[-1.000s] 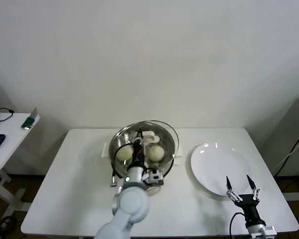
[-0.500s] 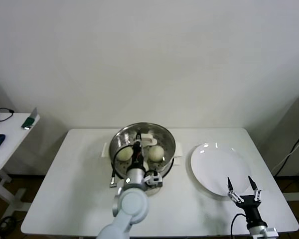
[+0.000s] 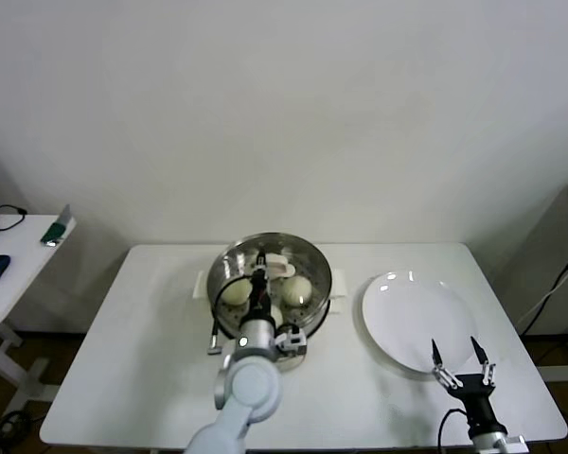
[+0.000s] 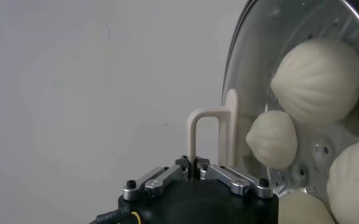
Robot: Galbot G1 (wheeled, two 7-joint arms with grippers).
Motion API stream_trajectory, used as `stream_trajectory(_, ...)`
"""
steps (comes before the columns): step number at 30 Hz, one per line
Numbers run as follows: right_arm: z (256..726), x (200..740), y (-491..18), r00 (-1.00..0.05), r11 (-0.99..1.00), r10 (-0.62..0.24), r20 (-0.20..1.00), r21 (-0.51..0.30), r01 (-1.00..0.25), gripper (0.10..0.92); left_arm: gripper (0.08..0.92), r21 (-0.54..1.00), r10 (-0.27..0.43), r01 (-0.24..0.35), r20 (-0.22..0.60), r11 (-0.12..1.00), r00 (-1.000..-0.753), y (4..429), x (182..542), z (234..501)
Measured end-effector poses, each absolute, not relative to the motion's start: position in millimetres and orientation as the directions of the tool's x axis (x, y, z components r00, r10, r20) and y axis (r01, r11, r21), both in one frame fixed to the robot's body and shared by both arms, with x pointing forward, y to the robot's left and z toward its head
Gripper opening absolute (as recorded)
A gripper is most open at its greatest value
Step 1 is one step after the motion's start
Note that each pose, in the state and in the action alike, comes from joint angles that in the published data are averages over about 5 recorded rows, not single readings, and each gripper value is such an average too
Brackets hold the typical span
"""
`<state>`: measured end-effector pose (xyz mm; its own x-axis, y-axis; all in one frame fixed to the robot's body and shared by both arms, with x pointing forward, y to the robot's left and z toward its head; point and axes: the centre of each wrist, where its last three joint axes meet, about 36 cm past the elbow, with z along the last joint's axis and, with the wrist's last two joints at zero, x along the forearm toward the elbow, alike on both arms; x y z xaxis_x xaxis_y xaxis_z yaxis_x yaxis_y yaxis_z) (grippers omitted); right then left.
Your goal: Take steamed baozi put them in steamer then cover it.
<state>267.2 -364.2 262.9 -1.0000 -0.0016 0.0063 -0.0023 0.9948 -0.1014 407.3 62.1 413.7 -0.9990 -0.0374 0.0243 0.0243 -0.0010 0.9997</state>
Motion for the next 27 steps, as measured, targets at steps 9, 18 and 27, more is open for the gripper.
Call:
stream_trajectory(9,262,267,-362,-1.0,0.995,-0.005,0.018,-0.099,-0.007,0.823,0.285,0.999,-0.024,0.04,0.04,0.012,-0.999,62,401,416)
stream_trajectory(18,261,267,-360,-0.999,0.995,-0.025,0.037,-0.096,-0.029,0.823,0.545,0.998,0.008,0.044,0.044,0.053,-0.999,70,384,431)
stream_trajectory(27,262,268,-355,-0.998,0.997,-0.018,0.061,-0.079,-0.023,0.823,0.789,0.993,0.04,0.032,0.027,0.117,-0.999,98,359,452)
